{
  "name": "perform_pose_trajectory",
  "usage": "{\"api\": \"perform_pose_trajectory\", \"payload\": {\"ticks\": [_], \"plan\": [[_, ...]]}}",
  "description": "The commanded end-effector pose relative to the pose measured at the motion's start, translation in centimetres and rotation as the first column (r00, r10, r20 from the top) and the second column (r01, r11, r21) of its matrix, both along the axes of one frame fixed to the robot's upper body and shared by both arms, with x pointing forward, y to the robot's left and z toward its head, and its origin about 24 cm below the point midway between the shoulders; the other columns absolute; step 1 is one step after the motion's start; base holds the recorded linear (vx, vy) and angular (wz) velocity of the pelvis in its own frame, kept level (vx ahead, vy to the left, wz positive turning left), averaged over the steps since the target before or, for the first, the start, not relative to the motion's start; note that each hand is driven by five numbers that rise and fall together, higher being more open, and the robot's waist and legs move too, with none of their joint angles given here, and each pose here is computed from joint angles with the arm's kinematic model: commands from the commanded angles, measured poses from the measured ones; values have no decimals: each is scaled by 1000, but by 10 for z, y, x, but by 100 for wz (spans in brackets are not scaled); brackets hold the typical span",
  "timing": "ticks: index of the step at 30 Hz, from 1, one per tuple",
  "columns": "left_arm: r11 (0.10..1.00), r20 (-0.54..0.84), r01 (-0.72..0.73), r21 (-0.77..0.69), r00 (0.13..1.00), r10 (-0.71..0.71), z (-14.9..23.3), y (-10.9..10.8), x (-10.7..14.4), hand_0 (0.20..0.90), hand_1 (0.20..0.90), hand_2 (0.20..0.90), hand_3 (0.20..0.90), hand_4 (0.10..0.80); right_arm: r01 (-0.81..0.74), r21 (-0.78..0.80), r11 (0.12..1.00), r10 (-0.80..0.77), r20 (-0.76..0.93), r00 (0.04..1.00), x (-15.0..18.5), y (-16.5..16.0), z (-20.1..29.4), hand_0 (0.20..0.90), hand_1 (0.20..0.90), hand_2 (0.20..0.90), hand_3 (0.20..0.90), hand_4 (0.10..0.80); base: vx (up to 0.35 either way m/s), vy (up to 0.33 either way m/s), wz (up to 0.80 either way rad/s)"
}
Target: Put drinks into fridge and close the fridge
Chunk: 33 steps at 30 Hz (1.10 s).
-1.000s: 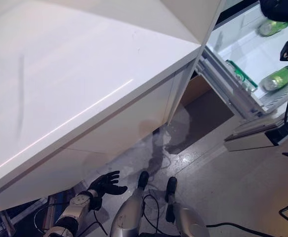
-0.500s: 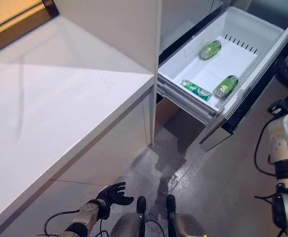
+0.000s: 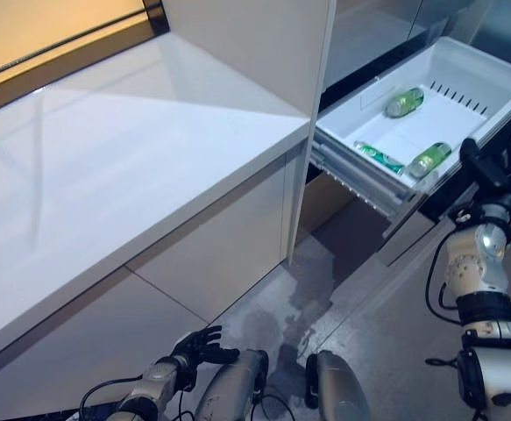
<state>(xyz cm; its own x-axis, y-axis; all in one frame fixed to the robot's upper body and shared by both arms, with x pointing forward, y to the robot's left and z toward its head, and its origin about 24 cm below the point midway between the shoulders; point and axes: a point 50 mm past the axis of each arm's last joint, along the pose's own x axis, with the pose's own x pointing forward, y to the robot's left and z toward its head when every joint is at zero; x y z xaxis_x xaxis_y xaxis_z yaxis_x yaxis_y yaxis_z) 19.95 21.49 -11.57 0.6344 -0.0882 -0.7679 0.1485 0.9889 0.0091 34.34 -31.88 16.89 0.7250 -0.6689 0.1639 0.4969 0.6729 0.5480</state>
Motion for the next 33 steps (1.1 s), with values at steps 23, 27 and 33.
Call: {"api": "perform_pose_trajectory", "payload": {"ticks": [23,27,33], "plan": [[998,-44,-60,7,997,60,-12,19,-45,900,900,900,900,800,-407,-397,823,473,80,877,51,74,127,900,900,900,900,800,8,40,10],[999,-48,-45,13,998,46,-14,18,-49,900,900,900,900,800,-348,-400,848,420,105,901,50,72,129,900,900,900,900,800,94,2,32],[999,-47,-35,19,998,36,-14,20,-51,900,900,900,900,800,-354,-400,845,422,96,901,51,73,125,900,900,900,900,800,72,-7,17]]}}
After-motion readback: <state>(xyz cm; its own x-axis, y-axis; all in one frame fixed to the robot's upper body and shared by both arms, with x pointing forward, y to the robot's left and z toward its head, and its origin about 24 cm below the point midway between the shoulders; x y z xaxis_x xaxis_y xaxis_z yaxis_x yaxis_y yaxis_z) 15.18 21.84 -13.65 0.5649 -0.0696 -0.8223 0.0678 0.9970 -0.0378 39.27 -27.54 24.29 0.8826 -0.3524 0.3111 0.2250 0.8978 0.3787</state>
